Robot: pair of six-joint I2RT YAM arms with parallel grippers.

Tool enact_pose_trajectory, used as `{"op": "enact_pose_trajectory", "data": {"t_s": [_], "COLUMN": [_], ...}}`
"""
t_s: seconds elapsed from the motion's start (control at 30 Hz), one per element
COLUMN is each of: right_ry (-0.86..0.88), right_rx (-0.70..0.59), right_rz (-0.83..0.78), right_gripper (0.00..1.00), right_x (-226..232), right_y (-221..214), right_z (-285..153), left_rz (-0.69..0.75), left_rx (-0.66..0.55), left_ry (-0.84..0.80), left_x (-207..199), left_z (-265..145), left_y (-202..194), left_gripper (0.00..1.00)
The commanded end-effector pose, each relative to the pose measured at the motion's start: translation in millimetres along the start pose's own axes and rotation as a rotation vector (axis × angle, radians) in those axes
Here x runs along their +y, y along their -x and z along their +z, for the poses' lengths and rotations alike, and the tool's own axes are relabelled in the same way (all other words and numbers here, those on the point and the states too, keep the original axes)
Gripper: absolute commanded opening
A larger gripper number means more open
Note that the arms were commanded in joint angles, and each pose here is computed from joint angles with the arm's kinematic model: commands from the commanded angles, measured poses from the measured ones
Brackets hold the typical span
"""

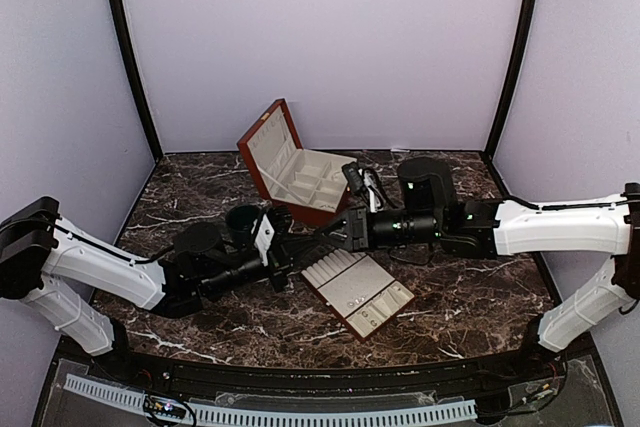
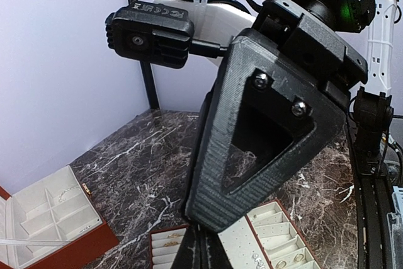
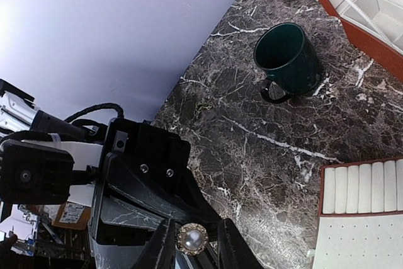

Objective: Organize the mixed jewelry
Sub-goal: Pass from the left arm to the right

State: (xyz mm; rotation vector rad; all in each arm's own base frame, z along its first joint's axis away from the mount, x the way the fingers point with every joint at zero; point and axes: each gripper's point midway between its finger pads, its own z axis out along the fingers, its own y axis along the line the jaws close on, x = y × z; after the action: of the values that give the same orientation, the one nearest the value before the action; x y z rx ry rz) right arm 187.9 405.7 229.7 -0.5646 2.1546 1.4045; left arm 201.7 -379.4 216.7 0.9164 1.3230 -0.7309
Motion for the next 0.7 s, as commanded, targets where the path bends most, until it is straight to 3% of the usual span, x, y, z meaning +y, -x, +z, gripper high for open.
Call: {"op": "enact_pose_trajectory", "data": {"t_s": [0.0, 0.67], "right_ry": [0.076, 0.051], "right_rx": [-0.039, -0.059], "right_rz": [-0.031, -0.049], "right_gripper": [0.21, 0.03], "right_x": [23.6, 21.5], "right_y": [14.5, 16.5], "right_z": [-1.9, -8.4], "left_rz": [0.013, -0.010], "left_rx": [-0.013, 0.049], "left_ry": [0.004, -0.008], "left_x": [-0.4, -3.5], "left_z": [0.8, 8.1], "left_y": [7.3, -9.2], "left_gripper": [0.00, 0.00]}}
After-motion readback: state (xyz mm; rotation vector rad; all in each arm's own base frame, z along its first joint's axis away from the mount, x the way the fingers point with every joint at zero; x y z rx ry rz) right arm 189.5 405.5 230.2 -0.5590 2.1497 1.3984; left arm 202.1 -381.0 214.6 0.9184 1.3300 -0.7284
